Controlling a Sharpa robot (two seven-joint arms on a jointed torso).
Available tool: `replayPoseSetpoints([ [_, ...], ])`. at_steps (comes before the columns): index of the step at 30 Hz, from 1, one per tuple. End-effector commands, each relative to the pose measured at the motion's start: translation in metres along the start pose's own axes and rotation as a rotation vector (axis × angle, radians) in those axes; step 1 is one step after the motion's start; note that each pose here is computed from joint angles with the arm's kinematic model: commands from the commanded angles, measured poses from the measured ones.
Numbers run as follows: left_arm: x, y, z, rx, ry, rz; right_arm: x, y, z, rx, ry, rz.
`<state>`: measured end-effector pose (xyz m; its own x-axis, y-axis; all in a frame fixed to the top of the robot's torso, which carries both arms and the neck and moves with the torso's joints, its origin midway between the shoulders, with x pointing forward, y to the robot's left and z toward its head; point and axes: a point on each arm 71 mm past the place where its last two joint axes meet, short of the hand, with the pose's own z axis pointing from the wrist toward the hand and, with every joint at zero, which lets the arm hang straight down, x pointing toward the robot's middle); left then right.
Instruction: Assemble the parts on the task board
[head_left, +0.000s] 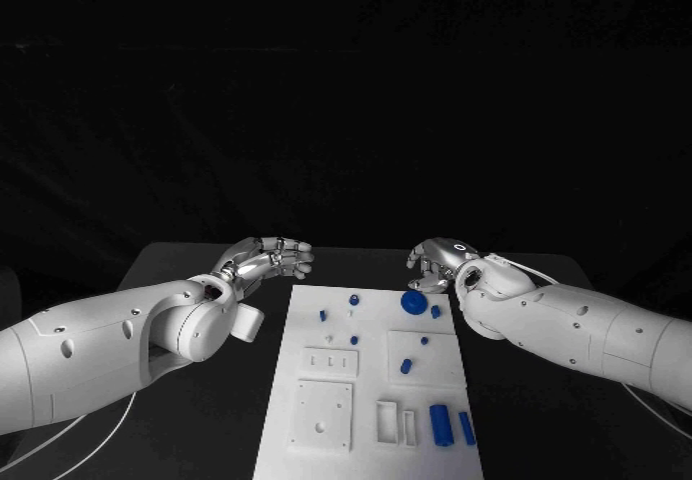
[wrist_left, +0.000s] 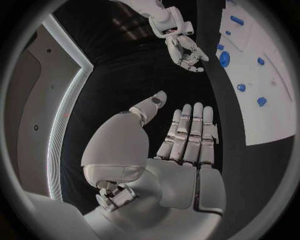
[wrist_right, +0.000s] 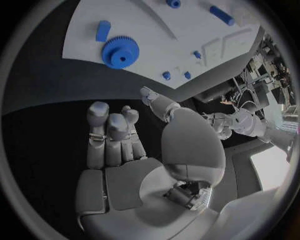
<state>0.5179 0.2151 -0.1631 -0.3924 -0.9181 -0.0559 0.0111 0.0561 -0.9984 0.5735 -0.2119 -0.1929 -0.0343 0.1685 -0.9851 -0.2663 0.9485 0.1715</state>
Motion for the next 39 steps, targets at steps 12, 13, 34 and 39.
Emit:
replayPoseSetpoints([
  [12,0.0014,0.0001,0.0015,0.008,0.019,-0.010,0.034,-0.008,-0.007,0.011,0.121,-0.041],
  [13,0.0012,0.0001,0.0015,0.008,0.019,-0.010,0.034,-0.008,-0.007,0.011,0.122,-0.042],
  [34,-0.0001,0.0006,0.0005,0.006,0.019,-0.011,0.044,-0.017,-0.009,0.033,0.150,-0.050],
  [39,-0.0007,0.0007,0.0002,0.005,0.017,-0.010,0.044,-0.018,-0.009,0.039,0.152,-0.050],
])
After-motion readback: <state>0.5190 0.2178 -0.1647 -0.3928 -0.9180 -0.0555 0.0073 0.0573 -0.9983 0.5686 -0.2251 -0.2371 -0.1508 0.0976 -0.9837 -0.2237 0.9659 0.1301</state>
